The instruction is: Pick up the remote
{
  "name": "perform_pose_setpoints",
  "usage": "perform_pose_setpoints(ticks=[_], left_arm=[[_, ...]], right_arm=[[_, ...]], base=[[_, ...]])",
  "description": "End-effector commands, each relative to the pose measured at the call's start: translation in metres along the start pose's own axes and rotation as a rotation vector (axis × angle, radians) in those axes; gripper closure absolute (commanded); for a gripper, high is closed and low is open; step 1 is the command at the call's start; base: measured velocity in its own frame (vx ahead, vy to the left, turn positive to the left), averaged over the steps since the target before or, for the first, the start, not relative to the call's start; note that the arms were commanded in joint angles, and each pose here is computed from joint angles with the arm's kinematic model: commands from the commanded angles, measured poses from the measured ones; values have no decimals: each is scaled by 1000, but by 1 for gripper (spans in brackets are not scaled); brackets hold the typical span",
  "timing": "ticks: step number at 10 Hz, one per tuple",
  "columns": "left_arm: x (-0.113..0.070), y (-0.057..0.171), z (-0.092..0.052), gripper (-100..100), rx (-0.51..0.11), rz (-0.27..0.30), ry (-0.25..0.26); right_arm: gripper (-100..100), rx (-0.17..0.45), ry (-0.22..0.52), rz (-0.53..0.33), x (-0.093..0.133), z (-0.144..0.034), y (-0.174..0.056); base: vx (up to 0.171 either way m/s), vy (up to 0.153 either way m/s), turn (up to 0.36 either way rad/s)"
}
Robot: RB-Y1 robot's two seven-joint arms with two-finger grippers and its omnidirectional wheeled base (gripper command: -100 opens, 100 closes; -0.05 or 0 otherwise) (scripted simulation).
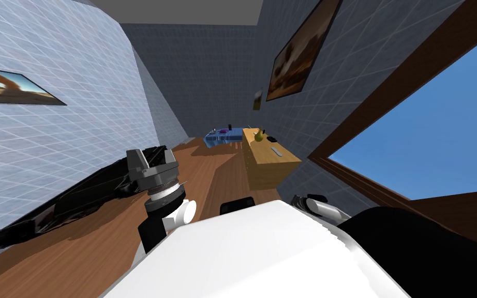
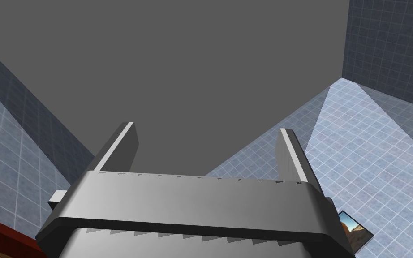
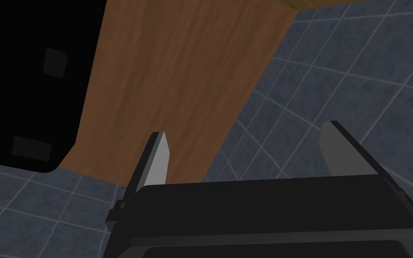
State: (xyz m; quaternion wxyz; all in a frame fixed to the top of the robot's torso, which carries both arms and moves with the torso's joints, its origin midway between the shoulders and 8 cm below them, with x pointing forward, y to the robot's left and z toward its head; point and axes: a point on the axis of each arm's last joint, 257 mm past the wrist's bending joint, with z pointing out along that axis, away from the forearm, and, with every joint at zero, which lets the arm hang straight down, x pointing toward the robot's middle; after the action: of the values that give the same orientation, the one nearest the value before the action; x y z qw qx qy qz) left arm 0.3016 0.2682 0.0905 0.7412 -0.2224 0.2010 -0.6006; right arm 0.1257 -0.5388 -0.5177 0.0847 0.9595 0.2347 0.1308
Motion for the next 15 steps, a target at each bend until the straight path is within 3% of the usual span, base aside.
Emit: perform_pose_setpoints(ticks=[1,3,4,5,8,13,14,15], left_arm=[[0,0,0,0,0,0,0],[0,0,0,0,0,0,0],[0,0,0,0,0,0,0],[0,0,0,0,0,0,0],[0,0,0,0,0,0,0],[0,0,0,0,0,0,0],[0,0,0,0,0,0,0],[0,0,0,0,0,0,0]], right_arm=[[-100,25,-57,34,-22,-7,13],[-100,33,-72,56,-30,-11,18],[-100,48,-127,96,-52,-20,30],[-100,50,-127,102,-52,-24,35],[-100,69,-213,193,-84,-48,63],[-100,71,-283,280,-102,-90,109],[-100,84,-300,330,-108,-101,115],[-100,70,-304,322,-106,-108,126]], base=[[59,77,-43],[40,43,-6],[59,38,-19],[65,44,-24],[94,44,-12],[108,40,0],[129,33,12],[120,19,7]])
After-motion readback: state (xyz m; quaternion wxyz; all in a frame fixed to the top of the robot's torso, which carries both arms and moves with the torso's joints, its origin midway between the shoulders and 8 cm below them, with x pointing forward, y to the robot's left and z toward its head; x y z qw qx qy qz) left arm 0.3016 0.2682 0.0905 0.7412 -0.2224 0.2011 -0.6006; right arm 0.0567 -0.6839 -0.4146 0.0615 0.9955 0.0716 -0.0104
